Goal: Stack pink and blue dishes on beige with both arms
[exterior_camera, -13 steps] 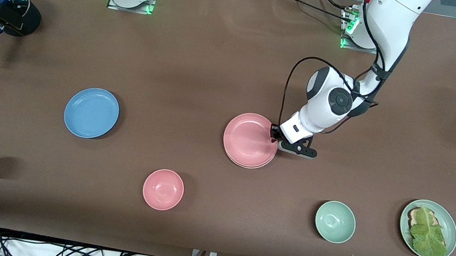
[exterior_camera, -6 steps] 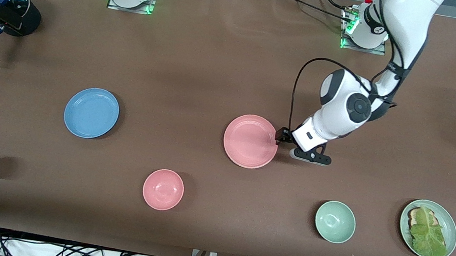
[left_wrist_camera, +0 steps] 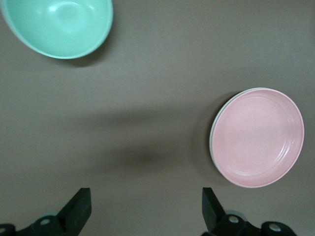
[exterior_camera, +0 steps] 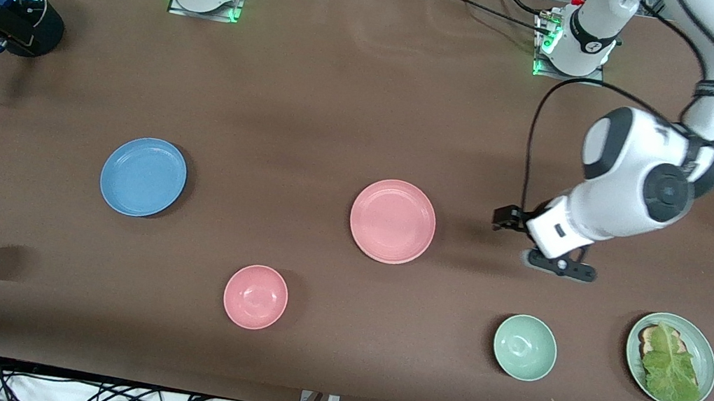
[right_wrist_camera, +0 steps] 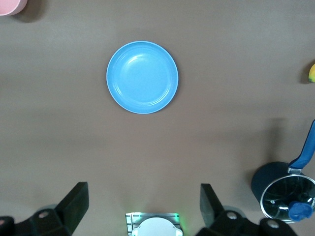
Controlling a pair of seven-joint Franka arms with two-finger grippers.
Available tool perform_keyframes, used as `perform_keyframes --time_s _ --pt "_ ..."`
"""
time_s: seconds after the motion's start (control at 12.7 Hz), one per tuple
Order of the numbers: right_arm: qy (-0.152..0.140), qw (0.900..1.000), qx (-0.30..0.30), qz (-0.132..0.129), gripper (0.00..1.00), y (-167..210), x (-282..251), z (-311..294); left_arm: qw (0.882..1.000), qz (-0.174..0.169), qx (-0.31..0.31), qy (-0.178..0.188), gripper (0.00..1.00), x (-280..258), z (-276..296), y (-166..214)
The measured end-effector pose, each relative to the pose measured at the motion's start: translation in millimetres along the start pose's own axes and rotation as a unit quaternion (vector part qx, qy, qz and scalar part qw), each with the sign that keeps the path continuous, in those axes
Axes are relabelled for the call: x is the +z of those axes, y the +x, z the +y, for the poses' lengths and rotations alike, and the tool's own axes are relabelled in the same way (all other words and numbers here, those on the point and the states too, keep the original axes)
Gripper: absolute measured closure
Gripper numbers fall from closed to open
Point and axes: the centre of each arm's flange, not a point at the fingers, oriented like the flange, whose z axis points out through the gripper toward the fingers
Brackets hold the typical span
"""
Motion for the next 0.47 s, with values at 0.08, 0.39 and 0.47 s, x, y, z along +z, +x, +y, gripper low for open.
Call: perform_keyframes --time_s 0.08,0.39,0.47 --pt "0.0 1.0 0.0 0.0 0.0 0 0 0 1.0 -0.005 0.001 0.012 0.0 -20 -10 1" --pt "-0.001 1.0 0.0 -0.002 0.0 0 0 0 0.999 -0.007 0.02 0.025 0.0 -77 -65 -2" --pt "-0.002 1.0 0.0 -0.002 0.0 0 1 0 1.0 -0.004 0.016 0.025 0.0 -89 -86 -5"
